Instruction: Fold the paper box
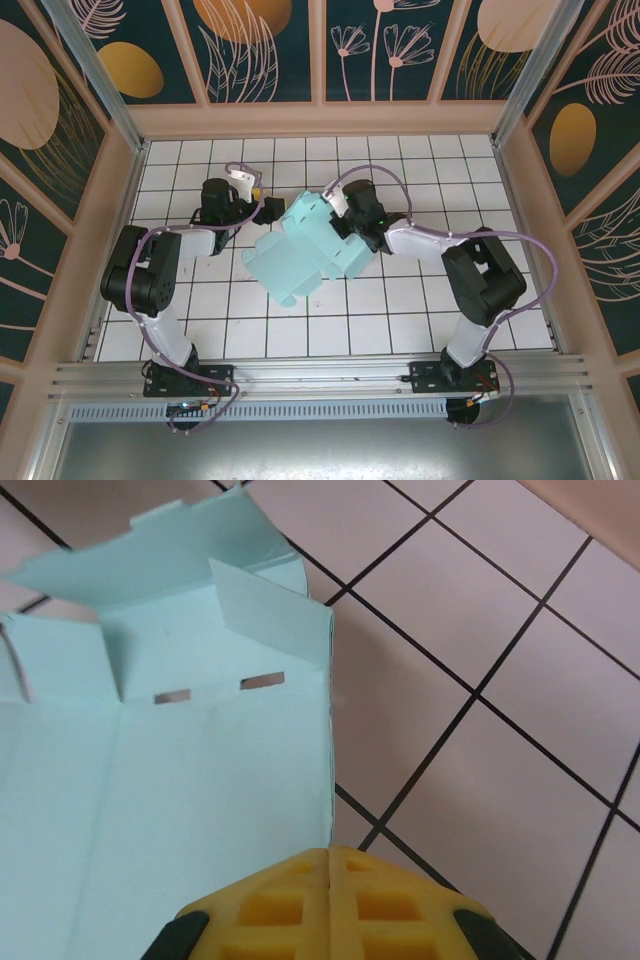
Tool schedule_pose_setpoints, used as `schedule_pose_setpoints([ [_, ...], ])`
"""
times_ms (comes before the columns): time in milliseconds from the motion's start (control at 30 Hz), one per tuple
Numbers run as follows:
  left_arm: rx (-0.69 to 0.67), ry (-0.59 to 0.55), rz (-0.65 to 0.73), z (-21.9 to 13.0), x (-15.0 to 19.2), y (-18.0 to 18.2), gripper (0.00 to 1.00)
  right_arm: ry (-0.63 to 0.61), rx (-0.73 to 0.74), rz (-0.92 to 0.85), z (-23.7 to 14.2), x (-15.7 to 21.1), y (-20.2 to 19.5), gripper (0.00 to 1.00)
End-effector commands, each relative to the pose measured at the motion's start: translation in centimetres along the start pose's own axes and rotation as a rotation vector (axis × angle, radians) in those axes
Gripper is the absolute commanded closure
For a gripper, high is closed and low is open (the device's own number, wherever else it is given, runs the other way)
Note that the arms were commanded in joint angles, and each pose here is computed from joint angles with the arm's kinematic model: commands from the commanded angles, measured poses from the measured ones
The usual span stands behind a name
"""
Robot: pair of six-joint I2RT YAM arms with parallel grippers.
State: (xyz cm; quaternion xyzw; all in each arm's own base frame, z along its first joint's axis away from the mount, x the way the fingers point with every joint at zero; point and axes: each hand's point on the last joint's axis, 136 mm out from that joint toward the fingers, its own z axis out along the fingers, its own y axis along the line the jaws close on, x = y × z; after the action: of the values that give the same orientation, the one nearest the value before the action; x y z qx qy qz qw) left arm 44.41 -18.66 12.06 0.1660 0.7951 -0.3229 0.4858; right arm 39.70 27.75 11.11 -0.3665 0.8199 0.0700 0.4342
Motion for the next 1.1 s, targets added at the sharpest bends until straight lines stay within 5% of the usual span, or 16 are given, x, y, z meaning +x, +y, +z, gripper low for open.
schedule_pose_setpoints([
  [0,-0.007,-0.003,0.003,-0.4,-0.5,-0.1,0.17,-0.087,-0.068,0.113,-1.7,-2.9,-0.4,1.0],
  [367,0.003,0.004,0.011,-0.3,-0.7,-0.3,0.17,-0.069,-0.206,0.176,-2.0,-2.5,0.7,1.0],
  [967,-0.044,0.1,-0.02,0.9,0.5,1.3,0.18,0.11,-0.404,0.669,0.5,2.0,-2.6,1.0],
  [1067,-0.04,0.118,-0.025,1.2,0.8,1.4,0.18,0.123,-0.423,0.696,0.5,2.5,-2.7,0.92],
])
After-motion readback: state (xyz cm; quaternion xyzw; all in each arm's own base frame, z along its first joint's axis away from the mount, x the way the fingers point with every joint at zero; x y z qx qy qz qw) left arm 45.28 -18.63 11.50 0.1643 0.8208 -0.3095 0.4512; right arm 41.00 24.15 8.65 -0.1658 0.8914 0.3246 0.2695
